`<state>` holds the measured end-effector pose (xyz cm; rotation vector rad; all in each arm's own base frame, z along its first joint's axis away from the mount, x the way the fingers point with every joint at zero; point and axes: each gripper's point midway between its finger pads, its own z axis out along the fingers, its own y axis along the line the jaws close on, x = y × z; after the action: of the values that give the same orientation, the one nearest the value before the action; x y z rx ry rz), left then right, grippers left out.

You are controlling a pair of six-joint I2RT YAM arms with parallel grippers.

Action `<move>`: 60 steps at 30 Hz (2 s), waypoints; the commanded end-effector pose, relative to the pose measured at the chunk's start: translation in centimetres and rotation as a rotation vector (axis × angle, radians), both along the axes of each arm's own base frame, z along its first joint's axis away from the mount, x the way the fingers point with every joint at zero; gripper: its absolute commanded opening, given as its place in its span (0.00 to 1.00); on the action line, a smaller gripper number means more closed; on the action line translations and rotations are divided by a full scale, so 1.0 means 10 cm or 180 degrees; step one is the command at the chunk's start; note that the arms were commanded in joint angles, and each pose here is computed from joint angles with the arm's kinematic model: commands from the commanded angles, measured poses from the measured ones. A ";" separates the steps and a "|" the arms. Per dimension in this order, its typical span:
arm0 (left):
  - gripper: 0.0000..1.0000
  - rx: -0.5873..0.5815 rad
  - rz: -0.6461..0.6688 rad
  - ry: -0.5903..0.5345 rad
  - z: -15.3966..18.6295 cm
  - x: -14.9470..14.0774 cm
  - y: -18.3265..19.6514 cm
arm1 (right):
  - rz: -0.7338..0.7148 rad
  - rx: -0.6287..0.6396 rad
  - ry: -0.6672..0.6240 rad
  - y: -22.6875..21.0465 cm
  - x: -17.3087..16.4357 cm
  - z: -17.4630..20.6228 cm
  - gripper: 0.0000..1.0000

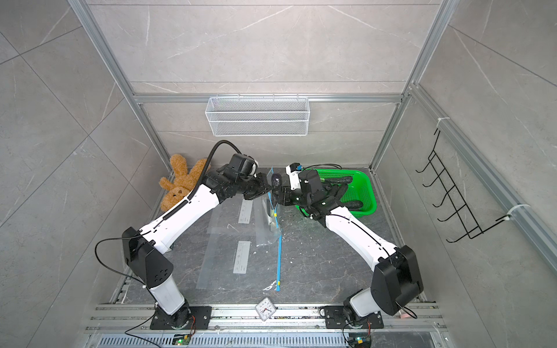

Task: Place the eggplant in a zip-top bag and seal the zipper
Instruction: Place the eggplant in the zipper food storage bag.

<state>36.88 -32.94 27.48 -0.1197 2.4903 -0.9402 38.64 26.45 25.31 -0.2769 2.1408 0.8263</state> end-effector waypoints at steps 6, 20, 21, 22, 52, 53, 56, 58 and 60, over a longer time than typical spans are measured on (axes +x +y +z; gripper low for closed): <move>0.00 -0.0178 0.0007 -0.0186 0.27 -0.02 0.00 | 0.0118 -0.0039 0.0226 0.10 0.00 -0.14 0.47; 0.00 -0.0036 0.0043 -0.0183 0.22 -0.01 0.07 | 0.0077 -0.0040 0.0279 -0.30 -0.04 0.10 0.58; 0.00 0.0001 0.0058 -0.0192 0.21 -0.01 0.10 | 0.0087 0.0009 0.0288 -0.33 -0.04 0.15 0.59; 0.00 0.0066 0.0075 -0.0200 0.19 0.00 0.13 | 0.0089 0.0082 0.0302 -0.37 -0.04 0.21 0.59; 0.00 -0.0047 0.0000 -0.0257 0.31 0.03 0.03 | 0.0153 -0.0412 0.0516 -0.03 0.31 -0.26 0.58; 0.00 -0.0045 -0.0005 -0.0262 0.31 0.03 0.02 | 0.0123 -0.0453 0.0515 -0.06 0.31 -0.27 0.57; 0.00 -0.0021 -0.0019 -0.0282 0.33 0.04 0.02 | 0.0098 -0.0555 0.0485 -0.10 0.30 -0.26 0.57; 0.00 0.0050 -0.0013 -0.0284 0.31 0.06 0.04 | 0.0045 -0.0592 0.0398 -0.16 0.30 -0.17 0.57; 0.00 0.0153 0.0000 -0.0263 0.26 0.07 0.07 | -0.0025 -0.0519 0.0268 -0.24 0.29 0.03 0.57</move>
<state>37.37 -32.28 28.40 -0.1145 2.4709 -0.8781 41.83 25.53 22.29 -0.3204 2.3635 0.7225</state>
